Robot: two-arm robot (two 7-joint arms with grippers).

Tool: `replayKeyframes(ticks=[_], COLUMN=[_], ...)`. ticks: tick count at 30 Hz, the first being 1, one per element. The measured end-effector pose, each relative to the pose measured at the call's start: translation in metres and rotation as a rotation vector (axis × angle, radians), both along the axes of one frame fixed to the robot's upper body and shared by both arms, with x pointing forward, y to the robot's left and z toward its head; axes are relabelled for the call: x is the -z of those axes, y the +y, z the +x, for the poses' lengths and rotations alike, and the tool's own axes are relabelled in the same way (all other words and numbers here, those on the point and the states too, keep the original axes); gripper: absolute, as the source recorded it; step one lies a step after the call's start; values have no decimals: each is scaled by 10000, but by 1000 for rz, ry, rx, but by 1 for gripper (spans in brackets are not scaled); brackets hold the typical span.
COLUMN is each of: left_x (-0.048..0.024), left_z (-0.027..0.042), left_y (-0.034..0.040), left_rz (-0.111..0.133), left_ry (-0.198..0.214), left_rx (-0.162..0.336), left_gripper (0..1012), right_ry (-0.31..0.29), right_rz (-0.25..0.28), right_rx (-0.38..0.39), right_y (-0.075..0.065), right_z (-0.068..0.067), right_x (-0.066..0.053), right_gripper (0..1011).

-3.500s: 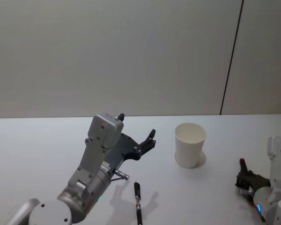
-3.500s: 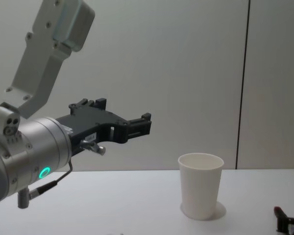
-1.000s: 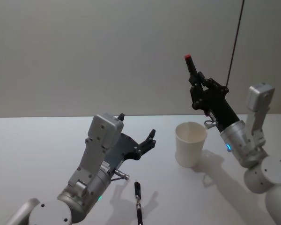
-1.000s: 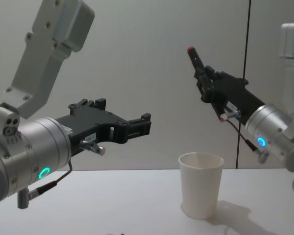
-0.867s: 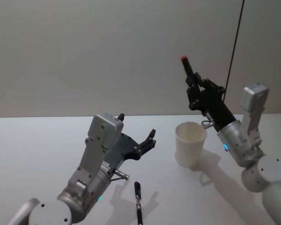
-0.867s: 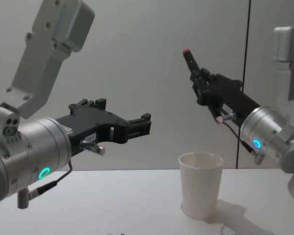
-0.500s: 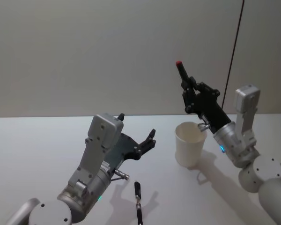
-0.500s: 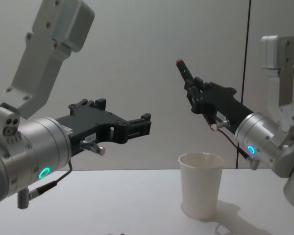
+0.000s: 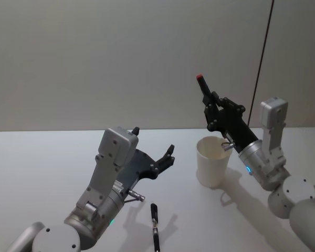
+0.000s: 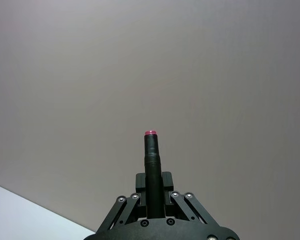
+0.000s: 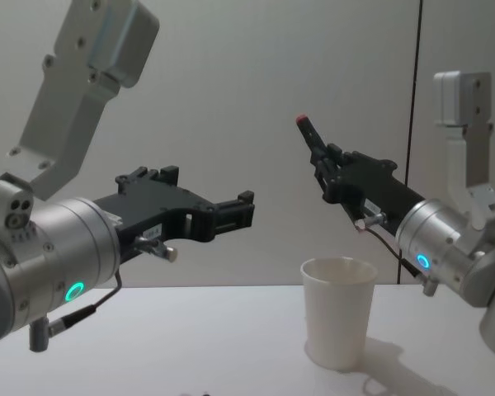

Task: Place the pen into the pen holder.

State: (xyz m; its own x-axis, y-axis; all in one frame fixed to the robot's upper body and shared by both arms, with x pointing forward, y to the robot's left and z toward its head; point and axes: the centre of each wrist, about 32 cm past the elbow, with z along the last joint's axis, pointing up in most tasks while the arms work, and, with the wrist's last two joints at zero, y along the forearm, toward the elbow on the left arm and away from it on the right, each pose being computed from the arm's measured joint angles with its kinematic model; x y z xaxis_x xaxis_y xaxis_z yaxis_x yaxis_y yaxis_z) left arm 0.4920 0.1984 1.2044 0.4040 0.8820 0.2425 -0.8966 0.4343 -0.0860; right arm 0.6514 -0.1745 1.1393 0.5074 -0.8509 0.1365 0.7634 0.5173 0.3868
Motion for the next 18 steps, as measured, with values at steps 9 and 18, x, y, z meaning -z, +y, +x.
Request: replayKeyframes(ticks=[9, 18], left_x=[0, 0], left_z=[0, 0], left_y=[0, 0], left_rz=[0, 0], left_ry=[0, 0], left_rx=[0, 0], left_gripper=[1000, 999], right_ry=[5, -1], right_rz=[4, 13], right_rx=[2, 10], right_y=[-21, -46], right_z=[-6, -5], right_x=[17, 19], right_gripper=[173, 258])
